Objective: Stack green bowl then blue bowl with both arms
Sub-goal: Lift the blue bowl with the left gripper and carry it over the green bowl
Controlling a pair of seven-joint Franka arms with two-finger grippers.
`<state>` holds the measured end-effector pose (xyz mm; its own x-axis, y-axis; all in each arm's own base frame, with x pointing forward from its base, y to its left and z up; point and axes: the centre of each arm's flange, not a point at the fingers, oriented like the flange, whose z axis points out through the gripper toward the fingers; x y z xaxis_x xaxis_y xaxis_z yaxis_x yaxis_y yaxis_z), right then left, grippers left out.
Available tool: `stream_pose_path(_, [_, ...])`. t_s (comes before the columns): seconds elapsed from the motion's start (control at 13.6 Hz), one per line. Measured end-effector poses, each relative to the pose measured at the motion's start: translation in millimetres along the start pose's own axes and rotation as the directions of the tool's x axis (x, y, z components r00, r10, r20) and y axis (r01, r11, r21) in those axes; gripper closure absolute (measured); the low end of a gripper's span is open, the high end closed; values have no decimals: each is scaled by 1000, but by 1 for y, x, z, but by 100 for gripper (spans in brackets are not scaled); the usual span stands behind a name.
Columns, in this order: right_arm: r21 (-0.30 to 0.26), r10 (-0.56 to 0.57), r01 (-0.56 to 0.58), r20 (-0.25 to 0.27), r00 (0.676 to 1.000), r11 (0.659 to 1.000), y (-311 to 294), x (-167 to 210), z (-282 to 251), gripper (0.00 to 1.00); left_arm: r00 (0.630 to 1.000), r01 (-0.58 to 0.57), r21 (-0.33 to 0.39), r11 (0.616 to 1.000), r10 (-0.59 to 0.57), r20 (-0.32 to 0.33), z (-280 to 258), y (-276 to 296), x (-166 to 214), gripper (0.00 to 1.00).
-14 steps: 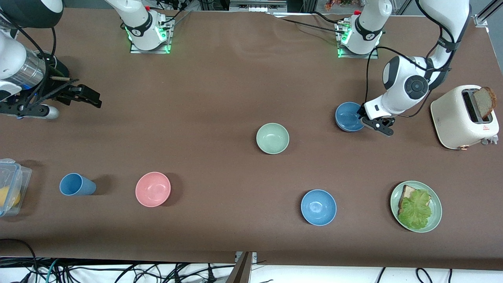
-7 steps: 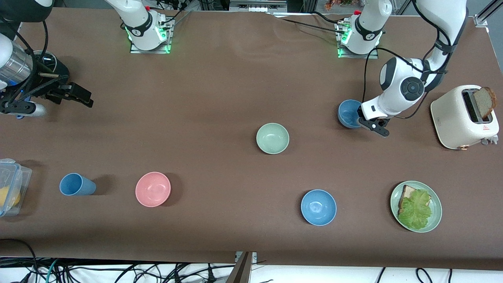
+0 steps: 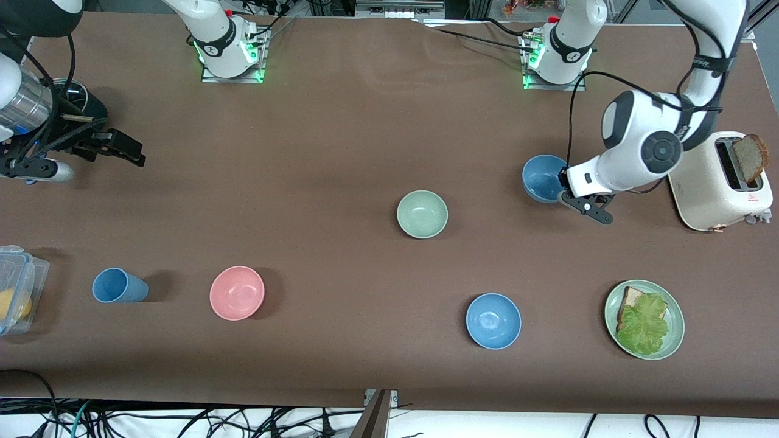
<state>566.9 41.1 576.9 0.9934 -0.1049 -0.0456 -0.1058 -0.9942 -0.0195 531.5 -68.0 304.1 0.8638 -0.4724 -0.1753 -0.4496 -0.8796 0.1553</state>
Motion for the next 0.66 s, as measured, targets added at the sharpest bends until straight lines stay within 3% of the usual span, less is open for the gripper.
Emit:
stream_pose_path(0.29, [1,0,0,-3,1000,1000,0,0,0,0,999,-21,-74,997,18,-46,-50,46,50,92])
stream_pose_path(0.66, [2,0,0,-9,1000,1000,0,1,-1,0,993,106,-97,990,-110,-35,-33,172,140,92])
